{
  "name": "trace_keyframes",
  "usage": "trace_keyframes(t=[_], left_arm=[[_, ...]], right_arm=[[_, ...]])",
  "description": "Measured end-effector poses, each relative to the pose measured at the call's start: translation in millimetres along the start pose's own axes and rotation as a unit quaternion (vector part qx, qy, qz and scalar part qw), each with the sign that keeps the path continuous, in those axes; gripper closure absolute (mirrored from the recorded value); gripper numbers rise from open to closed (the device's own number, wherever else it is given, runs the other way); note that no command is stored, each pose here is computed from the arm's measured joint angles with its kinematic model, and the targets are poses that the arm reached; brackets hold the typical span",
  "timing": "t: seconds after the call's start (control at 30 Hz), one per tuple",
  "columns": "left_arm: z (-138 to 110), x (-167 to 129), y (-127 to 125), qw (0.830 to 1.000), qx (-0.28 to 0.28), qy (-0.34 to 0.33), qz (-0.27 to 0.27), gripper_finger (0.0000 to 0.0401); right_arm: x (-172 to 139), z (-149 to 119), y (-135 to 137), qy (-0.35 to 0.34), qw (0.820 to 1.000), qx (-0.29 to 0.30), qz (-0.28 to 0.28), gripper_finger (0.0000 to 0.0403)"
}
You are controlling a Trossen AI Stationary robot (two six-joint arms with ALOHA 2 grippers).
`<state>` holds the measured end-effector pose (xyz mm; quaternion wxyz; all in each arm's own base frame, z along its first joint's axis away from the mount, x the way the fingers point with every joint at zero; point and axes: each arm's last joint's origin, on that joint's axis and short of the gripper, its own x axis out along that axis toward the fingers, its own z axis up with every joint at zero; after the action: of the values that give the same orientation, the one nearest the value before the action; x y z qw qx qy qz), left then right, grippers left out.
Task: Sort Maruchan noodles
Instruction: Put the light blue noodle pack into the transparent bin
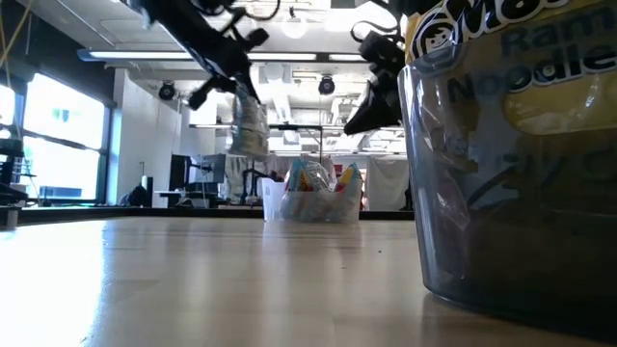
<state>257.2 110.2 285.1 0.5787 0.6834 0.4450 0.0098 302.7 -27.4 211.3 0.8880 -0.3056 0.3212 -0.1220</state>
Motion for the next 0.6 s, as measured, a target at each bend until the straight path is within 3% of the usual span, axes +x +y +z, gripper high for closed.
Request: trace_keyframes(t=[0.13,0.2,0.3,0.6], left_arm=[[-12,26,9,1.000,-0.008,0.004,0.010,0.0401],[-17,31,6,1.000,-0.007,0.012,-0.009,0.0401],[-27,35,12,1.000,-0.011,0.019,0.009,0.0401],[-29,74,16,1.000,-0.021,0.022,0.001,0.0401]], right_arm=[[-3,-17,-8,-0.006,1.000,0.012,-0.015,0.0403],[-4,-26,-10,-0.001,1.000,0.013,-0.023,0.0403],[-4,-37,-11,-0.005,0.999,0.015,-0.031,0.0403],[-4,-50,-8,-0.012,0.999,0.019,-0.026,0.0403]])
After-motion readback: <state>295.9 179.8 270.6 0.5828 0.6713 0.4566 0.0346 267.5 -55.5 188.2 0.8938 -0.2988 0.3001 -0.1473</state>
